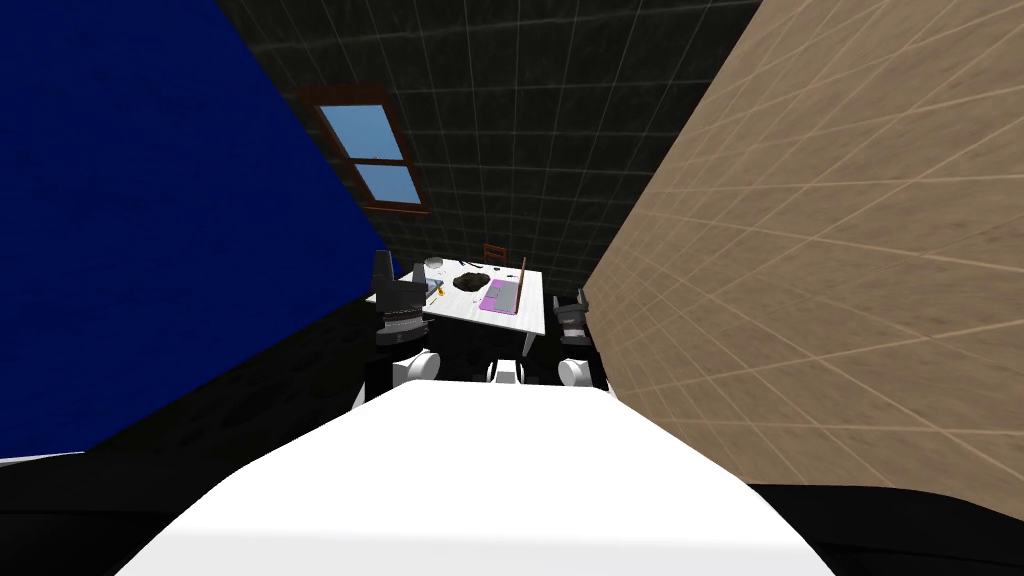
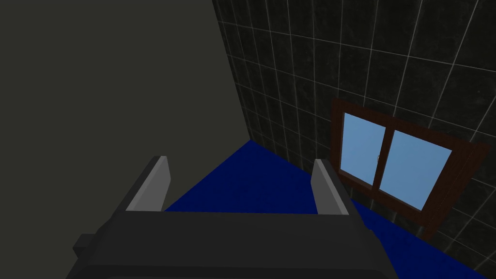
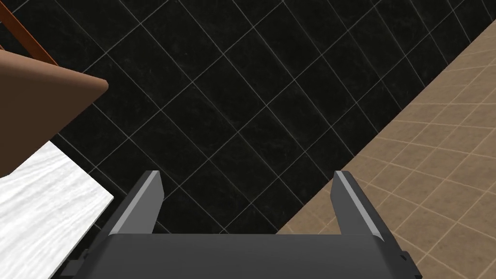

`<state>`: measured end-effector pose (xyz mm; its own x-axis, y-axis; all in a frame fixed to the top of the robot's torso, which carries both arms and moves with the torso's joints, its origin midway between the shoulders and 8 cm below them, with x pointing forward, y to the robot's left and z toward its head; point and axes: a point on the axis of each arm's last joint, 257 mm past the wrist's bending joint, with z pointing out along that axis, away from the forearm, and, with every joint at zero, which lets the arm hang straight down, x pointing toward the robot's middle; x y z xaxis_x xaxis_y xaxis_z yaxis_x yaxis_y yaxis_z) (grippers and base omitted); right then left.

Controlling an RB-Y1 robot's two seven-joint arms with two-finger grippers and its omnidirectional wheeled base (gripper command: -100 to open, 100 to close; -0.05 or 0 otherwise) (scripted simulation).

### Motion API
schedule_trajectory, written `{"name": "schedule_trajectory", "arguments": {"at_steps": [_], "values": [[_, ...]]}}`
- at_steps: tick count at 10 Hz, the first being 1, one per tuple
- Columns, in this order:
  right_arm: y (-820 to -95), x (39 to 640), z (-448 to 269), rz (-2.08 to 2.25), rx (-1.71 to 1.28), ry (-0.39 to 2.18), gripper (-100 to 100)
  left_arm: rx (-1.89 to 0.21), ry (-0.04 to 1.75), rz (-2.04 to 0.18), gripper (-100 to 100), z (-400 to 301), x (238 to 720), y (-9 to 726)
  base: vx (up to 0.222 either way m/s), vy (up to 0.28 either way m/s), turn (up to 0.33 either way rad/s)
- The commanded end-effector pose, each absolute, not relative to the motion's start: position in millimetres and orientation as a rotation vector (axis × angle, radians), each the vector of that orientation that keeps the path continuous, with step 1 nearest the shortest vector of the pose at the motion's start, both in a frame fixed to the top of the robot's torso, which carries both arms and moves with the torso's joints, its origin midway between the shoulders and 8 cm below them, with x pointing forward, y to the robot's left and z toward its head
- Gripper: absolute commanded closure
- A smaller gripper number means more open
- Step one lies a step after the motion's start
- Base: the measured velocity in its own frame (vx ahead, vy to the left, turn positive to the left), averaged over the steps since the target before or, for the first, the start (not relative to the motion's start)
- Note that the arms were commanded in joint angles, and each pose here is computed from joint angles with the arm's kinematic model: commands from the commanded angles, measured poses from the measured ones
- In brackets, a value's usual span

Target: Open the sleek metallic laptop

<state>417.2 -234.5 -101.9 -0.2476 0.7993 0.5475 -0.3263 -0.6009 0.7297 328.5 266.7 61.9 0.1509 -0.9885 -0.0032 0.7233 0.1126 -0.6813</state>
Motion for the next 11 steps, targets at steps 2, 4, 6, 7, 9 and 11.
{"name": "schedule_trajectory", "arguments": {"at_steps": [2, 4, 6, 7, 9, 11], "values": [[-228.6, 426.2, -118.3, 2.047, 1.373, 0.537, -100, -0.615, 0.533, -1.346, 0, 61.9, 328.5, 266.7, 0.022, 0.022, 0.011], [-225.8, 430.6, -127.1, 2.101, 1.436, 0.492, -100, -0.615, 0.533, -1.346, 0, 61.9, 328.5, 266.7, 0.019, 0.018, 0.007], [-222.8, 434.9, -136.4, 2.152, 1.501, 0.443, -100, -0.615, 0.533, -1.346, 0, 61.9, 328.5, 266.7, 0.015, 0.015, 0.007], [-219.7, 439.2, -146.0, 2.192, 1.561, 0.398, -100, -0.615, 0.533, -1.346, 0, 61.9, 328.5, 266.7, 0.014, 0.016, 0.01], [-216.3, 443.5, -155.9, 2.237, 1.627, 0.344, -100, -0.615, 0.533, -1.346, 0, 61.9, 328.5, 266.7, 0.015, 0.016, 0.007], [-212.7, 447.6, -166.2, 2.28, 1.694, 0.283, -100, -0.615, 0.533, -1.346, 0, 61.9, 328.5, 266.7, 0.016, 0.014, 0.009]]}}
